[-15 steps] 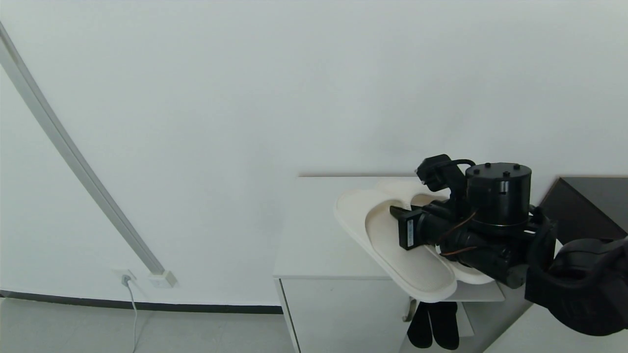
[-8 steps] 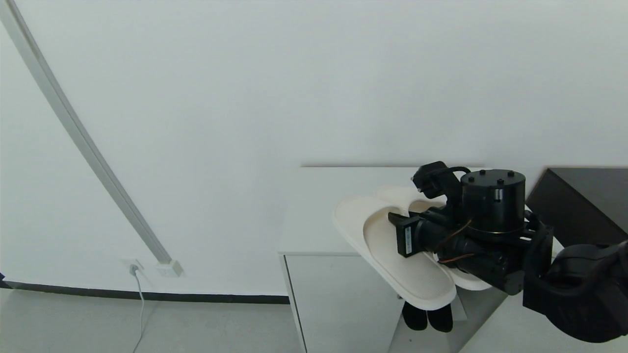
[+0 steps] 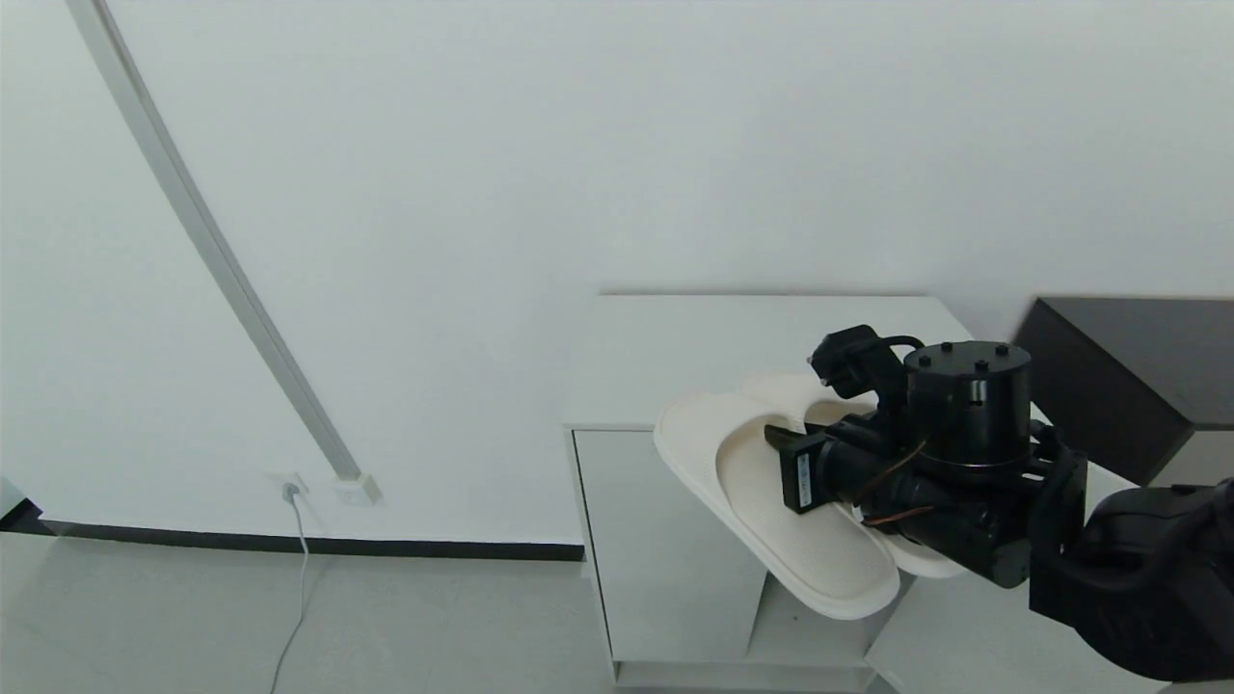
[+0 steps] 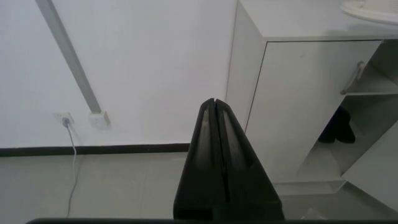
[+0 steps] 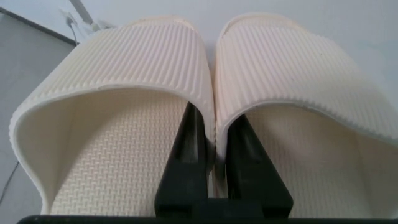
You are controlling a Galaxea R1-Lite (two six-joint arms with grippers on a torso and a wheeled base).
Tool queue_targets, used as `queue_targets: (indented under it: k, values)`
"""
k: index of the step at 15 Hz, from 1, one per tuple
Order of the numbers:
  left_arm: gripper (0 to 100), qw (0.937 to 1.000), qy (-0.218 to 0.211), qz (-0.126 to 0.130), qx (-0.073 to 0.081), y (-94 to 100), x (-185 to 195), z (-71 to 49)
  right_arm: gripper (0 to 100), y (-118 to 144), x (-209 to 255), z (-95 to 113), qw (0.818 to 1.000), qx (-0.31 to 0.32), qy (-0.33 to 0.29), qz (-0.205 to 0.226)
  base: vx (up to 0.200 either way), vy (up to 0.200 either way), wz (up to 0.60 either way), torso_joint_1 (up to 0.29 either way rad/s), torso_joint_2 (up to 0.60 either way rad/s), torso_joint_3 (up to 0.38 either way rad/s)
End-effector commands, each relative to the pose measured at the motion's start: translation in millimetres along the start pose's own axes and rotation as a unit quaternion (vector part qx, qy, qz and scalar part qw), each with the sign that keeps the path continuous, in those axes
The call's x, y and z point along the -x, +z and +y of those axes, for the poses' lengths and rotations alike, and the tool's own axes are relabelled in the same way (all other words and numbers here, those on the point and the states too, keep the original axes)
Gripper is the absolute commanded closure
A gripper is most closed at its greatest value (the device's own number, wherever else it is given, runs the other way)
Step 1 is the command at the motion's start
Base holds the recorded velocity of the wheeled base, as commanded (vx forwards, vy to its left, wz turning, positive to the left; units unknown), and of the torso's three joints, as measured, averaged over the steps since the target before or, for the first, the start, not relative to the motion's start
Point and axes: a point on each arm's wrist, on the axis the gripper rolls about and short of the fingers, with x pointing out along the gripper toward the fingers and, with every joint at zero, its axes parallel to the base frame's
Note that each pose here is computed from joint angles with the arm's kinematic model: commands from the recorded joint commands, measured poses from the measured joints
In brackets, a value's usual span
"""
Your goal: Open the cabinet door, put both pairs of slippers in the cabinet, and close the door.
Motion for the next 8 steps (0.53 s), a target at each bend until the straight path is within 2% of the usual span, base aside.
queue_targets:
  k: [1,8]
  values:
    - [100,1.0,0.0,0.001,0.0,0.0,-0.1,0.0,100,-0.8,-0.4,-0.1,1.0,0.0,0.0,-0.002,0.0,0.0,0.0,0.0,0.0,0.0]
    - [100,1.0,0.001,0.001,0.002,0.0,-0.1,0.0,100,-3.0,0.0,1.2,1.0,0.001,0.002,0.0,0.0,0.0,0.0,0.0,0.0,0.0]
